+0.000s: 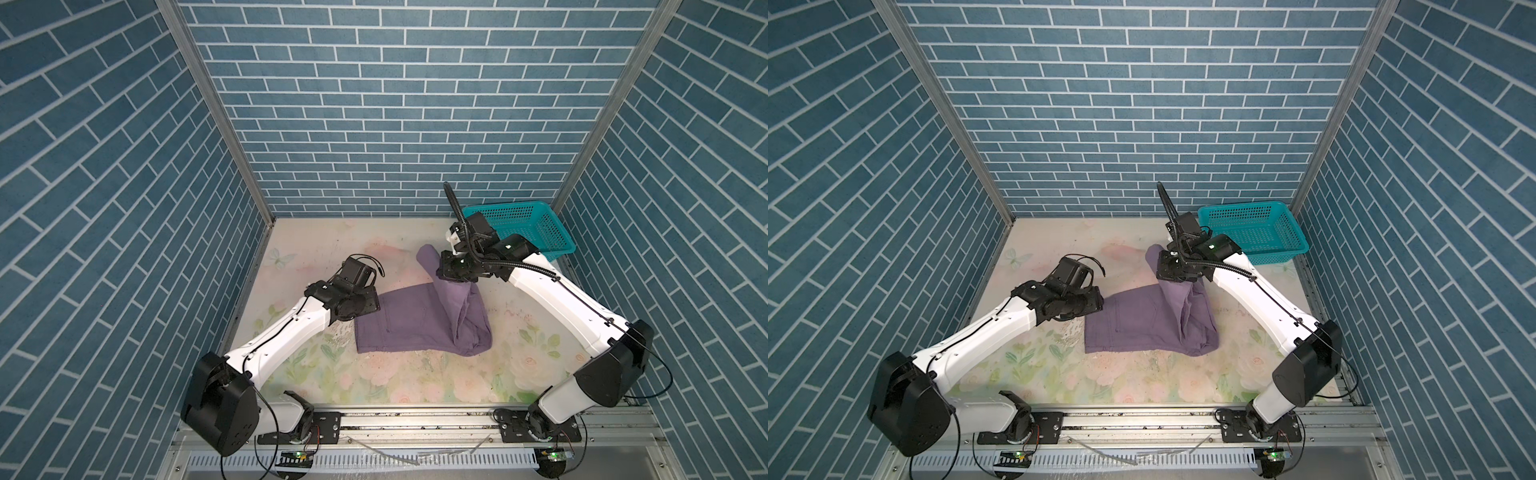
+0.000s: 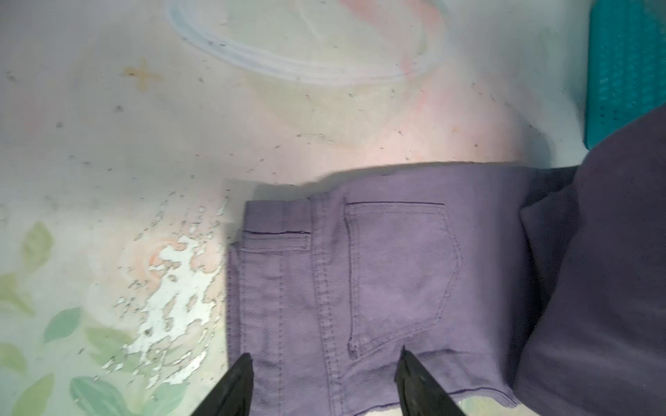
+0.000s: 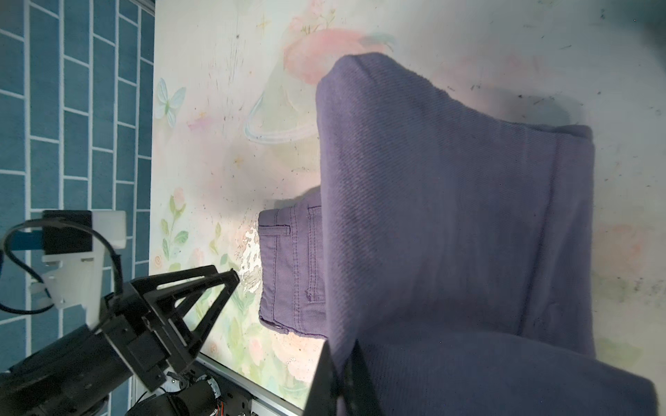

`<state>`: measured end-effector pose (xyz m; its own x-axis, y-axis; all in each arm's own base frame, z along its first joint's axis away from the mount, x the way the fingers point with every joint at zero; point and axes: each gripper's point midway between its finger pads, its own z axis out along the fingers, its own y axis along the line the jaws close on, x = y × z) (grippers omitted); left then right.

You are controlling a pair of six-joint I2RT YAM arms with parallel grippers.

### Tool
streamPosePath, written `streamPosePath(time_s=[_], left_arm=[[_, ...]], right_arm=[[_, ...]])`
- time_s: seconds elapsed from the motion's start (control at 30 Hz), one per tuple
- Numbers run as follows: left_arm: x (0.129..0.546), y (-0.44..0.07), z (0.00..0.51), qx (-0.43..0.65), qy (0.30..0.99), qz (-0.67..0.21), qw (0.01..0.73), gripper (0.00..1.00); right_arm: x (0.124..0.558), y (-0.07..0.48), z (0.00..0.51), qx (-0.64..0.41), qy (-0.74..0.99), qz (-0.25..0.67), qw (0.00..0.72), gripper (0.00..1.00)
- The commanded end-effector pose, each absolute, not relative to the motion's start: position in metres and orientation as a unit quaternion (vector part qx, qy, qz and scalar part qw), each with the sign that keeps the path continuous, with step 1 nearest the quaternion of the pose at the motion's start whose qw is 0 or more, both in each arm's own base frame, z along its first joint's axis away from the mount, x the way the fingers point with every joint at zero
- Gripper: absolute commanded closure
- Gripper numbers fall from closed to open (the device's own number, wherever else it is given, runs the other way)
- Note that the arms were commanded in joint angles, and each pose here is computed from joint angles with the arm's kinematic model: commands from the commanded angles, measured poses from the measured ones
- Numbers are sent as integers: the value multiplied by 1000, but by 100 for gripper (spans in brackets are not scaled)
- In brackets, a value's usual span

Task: Fold and stack the trousers
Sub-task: 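Lay the leg end onto the waistband with the right gripper beside the left gripper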

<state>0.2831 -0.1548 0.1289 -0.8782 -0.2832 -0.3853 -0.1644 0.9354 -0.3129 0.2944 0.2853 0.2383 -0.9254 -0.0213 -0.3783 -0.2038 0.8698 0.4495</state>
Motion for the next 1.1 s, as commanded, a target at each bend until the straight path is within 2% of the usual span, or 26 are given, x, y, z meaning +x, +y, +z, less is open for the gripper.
streamPosePath(time_s=[0.0,0.37,0.53,0.67,0.83,1.07], left_arm=[[267,-136,108,-131,967,-103,192,35],[259,-125,74,-149,971,-89,164,32],[257,-125,57,-151,973,-84,151,50],[256,-126,42,-154,974,-84,142,53],[252,-124,24,-164,974,-80,135,62],[245,-126,3,-178,971,-95,127,63]], right_arm=[[296,311,255,-70,938,278,193,100],[273,362,214,-108,947,260,158,100],[263,380,204,-117,947,254,159,100],[260,393,193,-109,946,258,166,100],[262,412,181,-101,944,255,182,100],[255,442,154,-109,946,256,164,100]])
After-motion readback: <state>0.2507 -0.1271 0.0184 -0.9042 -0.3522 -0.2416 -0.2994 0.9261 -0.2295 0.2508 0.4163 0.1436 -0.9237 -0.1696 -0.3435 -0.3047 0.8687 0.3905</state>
